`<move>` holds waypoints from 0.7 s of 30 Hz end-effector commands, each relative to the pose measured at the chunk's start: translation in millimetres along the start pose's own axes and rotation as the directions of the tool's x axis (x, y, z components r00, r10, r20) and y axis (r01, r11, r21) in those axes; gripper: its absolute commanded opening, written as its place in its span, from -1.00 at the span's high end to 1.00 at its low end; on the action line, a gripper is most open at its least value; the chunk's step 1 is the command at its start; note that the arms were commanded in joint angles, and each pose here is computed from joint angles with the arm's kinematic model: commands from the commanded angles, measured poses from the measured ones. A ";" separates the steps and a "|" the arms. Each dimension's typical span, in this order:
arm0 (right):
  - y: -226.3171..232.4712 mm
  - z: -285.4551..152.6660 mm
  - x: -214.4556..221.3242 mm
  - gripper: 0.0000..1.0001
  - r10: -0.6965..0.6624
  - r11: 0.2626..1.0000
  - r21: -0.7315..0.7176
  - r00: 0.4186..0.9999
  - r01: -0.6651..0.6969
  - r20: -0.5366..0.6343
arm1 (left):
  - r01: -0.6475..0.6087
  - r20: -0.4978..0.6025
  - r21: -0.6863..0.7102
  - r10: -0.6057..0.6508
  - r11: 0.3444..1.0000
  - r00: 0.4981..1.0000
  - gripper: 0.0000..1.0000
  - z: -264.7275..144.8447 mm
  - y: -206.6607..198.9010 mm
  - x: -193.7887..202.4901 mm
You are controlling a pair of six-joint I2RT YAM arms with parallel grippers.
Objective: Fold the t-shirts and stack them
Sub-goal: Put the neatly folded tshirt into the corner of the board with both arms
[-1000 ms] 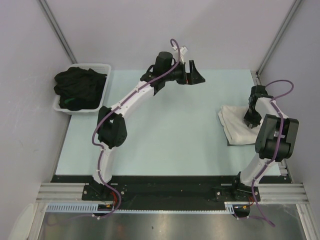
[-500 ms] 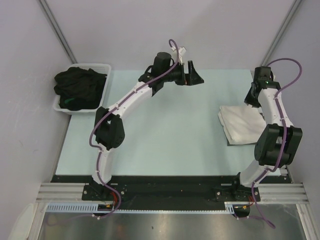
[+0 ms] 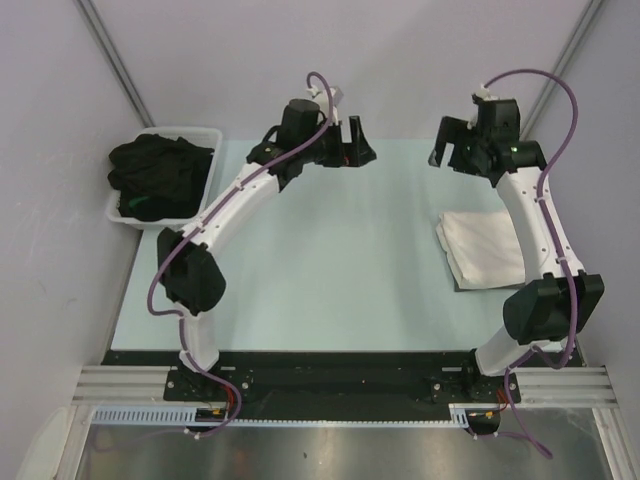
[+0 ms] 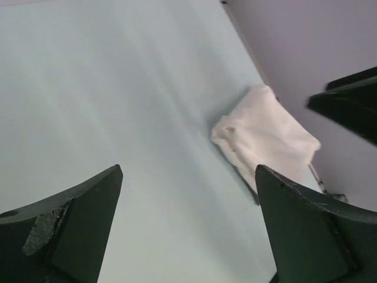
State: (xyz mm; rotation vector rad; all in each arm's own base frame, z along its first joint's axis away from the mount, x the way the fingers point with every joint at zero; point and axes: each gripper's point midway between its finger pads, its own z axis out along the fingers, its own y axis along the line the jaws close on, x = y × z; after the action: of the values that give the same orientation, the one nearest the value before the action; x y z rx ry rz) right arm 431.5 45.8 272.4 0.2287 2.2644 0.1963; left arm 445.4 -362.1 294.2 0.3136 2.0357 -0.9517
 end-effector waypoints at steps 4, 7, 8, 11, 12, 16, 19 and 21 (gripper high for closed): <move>80.0 -70.9 -63.2 -1.00 -0.125 0.961 -0.209 0.960 0.180 0.252 | -0.044 0.120 -0.353 0.091 0.935 0.989 -0.99 -104.7 59.8 -37.6; 94.4 -74.6 -57.4 -0.99 -0.136 0.953 -0.231 0.958 0.196 0.250 | -0.041 0.165 -0.436 0.125 0.899 0.978 -0.99 -139.7 75.9 -44.5; 97.9 -75.1 -55.5 -1.00 -0.142 0.952 -0.232 0.958 0.201 0.249 | -0.033 0.174 -0.478 0.132 0.878 0.976 -0.99 -146.9 87.0 -41.5; 115.8 -83.8 -53.3 -0.99 -0.180 0.940 -0.236 0.945 0.247 0.272 | -0.022 0.234 -0.539 0.175 0.842 0.956 -0.99 -181.9 93.0 -48.9; 115.7 -86.2 -54.0 -0.99 -0.194 0.945 -0.205 0.940 0.256 0.282 | -0.004 0.255 -0.594 0.193 0.805 0.948 -0.99 -194.5 102.0 -52.0; 156.7 -106.4 -46.1 -0.99 -0.283 0.904 -0.213 0.892 0.371 0.353 | 0.031 0.312 -0.671 0.244 0.741 0.918 -0.99 -233.4 111.0 -48.4; 176.4 -107.6 -38.9 -0.99 -0.326 0.886 -0.200 0.870 0.418 0.370 | 0.019 0.333 -0.657 0.267 0.754 0.904 -0.99 -242.1 109.2 -39.3; 184.5 -104.2 -35.5 -0.99 -0.327 0.883 -0.212 0.872 0.420 0.365 | 0.017 0.332 -0.655 0.268 0.755 0.905 -0.99 -243.9 111.1 -31.3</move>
State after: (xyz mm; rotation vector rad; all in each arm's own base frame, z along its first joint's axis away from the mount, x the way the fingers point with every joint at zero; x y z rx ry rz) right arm 387.9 205.4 373.1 -0.3229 1.9870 0.3038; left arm 381.5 -120.7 336.9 -0.1031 1.8699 -0.1940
